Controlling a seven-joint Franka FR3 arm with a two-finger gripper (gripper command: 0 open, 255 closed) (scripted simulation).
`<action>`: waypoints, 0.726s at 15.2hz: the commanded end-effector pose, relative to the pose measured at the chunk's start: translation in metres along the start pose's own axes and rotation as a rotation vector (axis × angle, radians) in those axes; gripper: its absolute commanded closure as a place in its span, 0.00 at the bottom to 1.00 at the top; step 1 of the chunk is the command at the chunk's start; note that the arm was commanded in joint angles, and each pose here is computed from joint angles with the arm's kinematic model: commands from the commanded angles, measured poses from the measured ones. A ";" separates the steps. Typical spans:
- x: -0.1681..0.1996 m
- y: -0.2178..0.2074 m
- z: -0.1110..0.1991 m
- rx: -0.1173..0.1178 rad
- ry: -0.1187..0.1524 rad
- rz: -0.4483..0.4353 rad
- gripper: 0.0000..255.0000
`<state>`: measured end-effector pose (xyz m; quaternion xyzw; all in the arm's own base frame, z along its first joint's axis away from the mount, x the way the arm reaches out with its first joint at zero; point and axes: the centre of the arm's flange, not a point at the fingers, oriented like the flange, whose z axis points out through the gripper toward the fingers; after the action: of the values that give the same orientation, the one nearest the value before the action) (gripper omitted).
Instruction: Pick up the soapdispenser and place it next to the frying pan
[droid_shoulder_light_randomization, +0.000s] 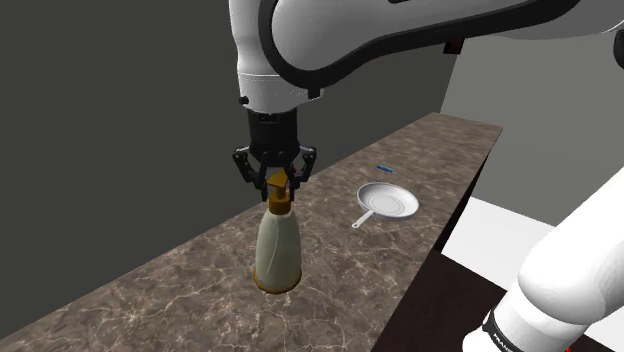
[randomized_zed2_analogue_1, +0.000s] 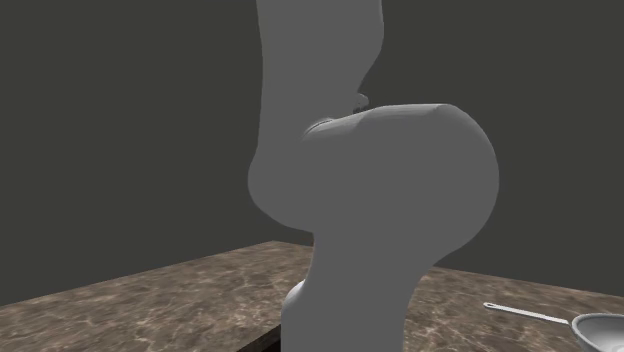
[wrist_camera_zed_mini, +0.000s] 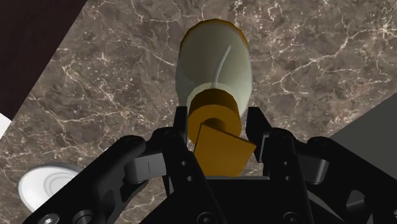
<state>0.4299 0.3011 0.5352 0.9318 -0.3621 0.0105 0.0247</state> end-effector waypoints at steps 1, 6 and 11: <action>0.019 0.022 0.001 0.003 -0.001 -0.001 1.00; 0.066 0.069 0.005 0.003 -0.001 -0.001 1.00; 0.112 0.116 0.008 0.003 -0.001 -0.001 1.00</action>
<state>0.4345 0.1545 0.5365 0.9317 -0.3624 0.0103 0.0236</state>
